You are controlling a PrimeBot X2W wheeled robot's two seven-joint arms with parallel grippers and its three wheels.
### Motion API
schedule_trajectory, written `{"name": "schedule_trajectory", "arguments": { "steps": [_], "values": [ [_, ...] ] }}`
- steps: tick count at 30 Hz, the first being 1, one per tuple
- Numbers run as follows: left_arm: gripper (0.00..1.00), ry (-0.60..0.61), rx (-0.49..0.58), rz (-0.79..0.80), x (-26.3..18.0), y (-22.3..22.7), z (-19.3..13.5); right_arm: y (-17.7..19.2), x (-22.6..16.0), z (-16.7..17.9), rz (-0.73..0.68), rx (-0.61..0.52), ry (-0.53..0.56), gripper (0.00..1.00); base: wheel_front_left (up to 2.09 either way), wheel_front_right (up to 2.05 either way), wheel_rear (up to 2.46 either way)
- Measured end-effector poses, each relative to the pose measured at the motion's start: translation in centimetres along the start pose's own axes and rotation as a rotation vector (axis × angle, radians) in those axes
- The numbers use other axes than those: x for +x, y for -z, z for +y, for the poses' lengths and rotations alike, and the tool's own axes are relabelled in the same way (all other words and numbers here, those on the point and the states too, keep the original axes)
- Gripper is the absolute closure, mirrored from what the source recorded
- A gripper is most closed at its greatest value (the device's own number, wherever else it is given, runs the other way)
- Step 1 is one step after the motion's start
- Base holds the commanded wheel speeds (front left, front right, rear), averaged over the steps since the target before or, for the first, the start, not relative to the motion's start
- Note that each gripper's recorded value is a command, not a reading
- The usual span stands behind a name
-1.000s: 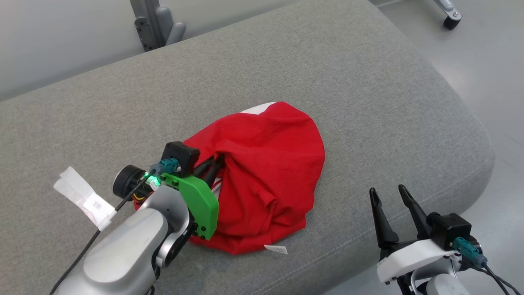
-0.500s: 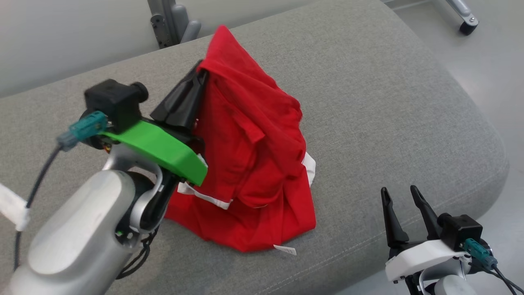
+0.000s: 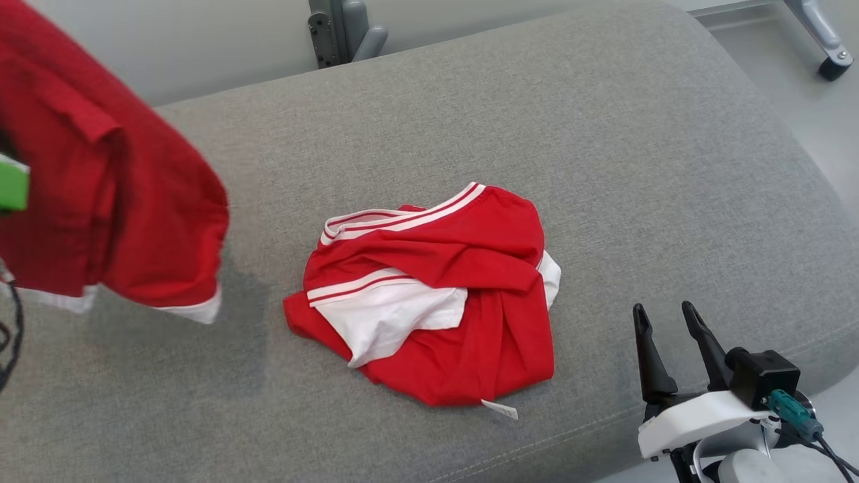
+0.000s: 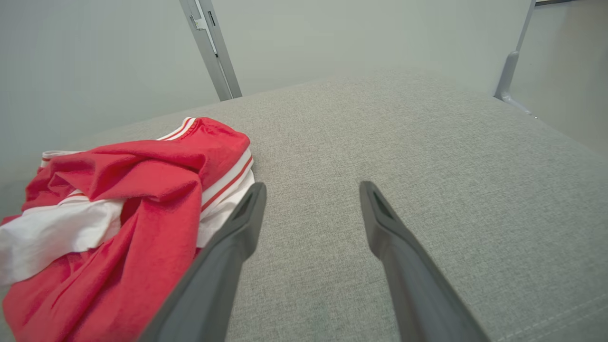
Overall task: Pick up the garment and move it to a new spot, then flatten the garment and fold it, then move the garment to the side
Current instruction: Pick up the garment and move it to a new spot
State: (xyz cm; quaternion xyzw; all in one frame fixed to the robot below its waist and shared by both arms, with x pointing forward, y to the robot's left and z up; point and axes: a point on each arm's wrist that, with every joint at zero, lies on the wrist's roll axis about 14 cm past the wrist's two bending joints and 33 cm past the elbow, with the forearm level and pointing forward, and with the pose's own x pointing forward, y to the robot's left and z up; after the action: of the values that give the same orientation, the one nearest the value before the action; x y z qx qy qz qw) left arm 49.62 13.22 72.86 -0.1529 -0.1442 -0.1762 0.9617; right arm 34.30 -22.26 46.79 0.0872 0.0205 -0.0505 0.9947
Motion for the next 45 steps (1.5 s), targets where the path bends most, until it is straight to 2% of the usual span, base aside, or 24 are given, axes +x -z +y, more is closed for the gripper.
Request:
{"name": "schedule_trajectory", "arguments": {
  "steps": [9, 14, 22, 26, 31, 32, 34, 39, 45],
  "values": [
    [1.0, -0.403, 0.092, 0.076, -2.6, 2.2, 15.7, 1.3, 1.7, 1.2, 0.038, -0.009, -0.038, 0.0, 0.0, 0.0, 0.0],
    [1.0, -0.559, 0.145, 0.155, -4.7, 5.2, 21.8, 2.2, 2.9, 1.6, 0.065, -0.027, -0.052, 0.0, 0.0, 0.0, 0.0],
    [1.0, -0.735, 0.192, 0.306, -8.3, 10.7, 27.9, 3.8, 4.5, 2.0, 0.106, -0.049, -0.071, 0.0, 0.0, 0.0, 0.0],
    [1.0, -0.799, 0.171, 0.379, -10.6, 13.7, 29.4, 4.6, 5.0, 2.4, 0.127, -0.058, -0.084, 0.0, 0.0, 0.0, 0.0],
    [1.0, -0.847, 0.139, 0.412, -12.7, 15.4, 30.2, 5.3, 5.5, 3.3, 0.14, -0.065, -0.112, 0.0, 0.0, 0.0, 0.0],
    [0.84, -0.85, 0.134, 0.41, -12.8, 15.5, 30.2, 5.3, 5.6, 3.4, 0.14, -0.069, -0.118, 0.0, 0.0, 0.0, 0.0],
    [0.0, -0.855, 0.122, 0.399, -13.0, 15.3, 30.2, 5.2, 5.8, 3.8, 0.135, -0.073, -0.129, 0.0, 0.0, 0.0, 0.0],
    [0.0, -0.818, 0.098, 0.354, -12.5, 14.3, 29.1, 4.2, 5.8, 4.4, 0.109, -0.082, -0.15, 0.0, 0.0, 0.0, 0.0],
    [0.0, -0.717, 0.149, 0.297, -12.3, 11.7, 26.6, 1.1, 5.5, 5.1, 0.016, -0.121, -0.173, 0.0, 0.0, 0.0, 0.0]
  ]
}}
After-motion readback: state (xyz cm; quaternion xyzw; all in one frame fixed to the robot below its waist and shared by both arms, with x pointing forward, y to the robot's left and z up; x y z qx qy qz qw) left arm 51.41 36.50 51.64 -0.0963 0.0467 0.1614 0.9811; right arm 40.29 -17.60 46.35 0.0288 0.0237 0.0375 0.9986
